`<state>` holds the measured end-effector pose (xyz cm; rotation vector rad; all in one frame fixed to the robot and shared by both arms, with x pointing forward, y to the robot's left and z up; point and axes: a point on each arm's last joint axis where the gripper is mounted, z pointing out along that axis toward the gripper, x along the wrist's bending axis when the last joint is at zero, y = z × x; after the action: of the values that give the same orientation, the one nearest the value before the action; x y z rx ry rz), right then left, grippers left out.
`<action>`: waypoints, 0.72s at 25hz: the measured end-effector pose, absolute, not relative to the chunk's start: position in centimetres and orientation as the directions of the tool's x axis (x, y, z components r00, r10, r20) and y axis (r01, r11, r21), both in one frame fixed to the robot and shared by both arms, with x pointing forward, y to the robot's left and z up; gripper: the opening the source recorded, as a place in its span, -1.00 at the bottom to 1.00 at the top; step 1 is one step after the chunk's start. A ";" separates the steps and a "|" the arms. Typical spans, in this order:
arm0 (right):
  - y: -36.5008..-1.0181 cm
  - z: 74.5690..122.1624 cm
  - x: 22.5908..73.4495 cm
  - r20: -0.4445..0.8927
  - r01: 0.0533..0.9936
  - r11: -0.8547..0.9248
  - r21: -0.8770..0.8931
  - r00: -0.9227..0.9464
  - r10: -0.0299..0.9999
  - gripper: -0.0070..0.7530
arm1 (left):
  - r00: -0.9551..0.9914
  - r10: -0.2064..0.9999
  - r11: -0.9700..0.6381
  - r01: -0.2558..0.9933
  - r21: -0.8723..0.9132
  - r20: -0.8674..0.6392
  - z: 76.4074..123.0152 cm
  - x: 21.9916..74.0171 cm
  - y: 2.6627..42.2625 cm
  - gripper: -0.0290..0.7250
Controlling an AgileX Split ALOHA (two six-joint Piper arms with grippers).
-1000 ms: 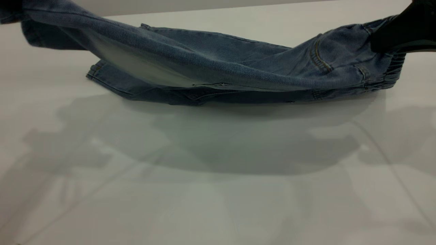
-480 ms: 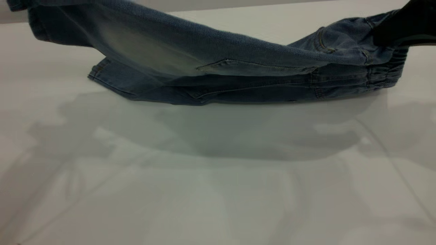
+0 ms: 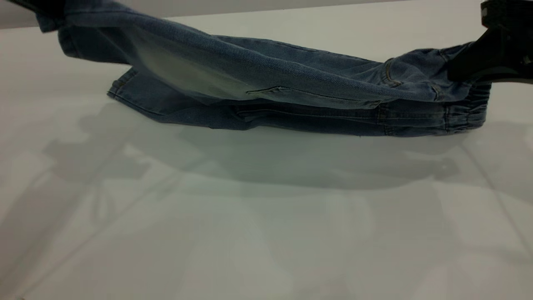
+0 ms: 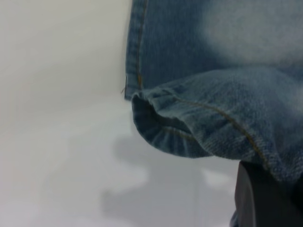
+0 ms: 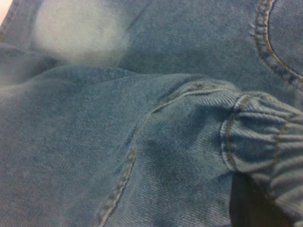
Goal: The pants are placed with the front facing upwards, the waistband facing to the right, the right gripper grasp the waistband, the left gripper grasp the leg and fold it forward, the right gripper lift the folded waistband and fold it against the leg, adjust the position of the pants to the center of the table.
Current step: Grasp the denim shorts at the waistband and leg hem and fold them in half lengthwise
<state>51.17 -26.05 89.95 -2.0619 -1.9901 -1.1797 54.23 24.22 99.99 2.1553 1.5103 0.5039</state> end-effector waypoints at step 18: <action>-26.4 89.0 54.1 0.495 0.861 -0.158 0.484 -0.121 0.860 -0.88 | 0.322 0.946 -0.289 0.769 0.571 0.044 97.8 58.1 23.6 -0.82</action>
<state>54.06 -26.44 88.97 -2.0823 -2.0388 -1.1728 58.10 23.63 97.79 2.1436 1.5120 0.5262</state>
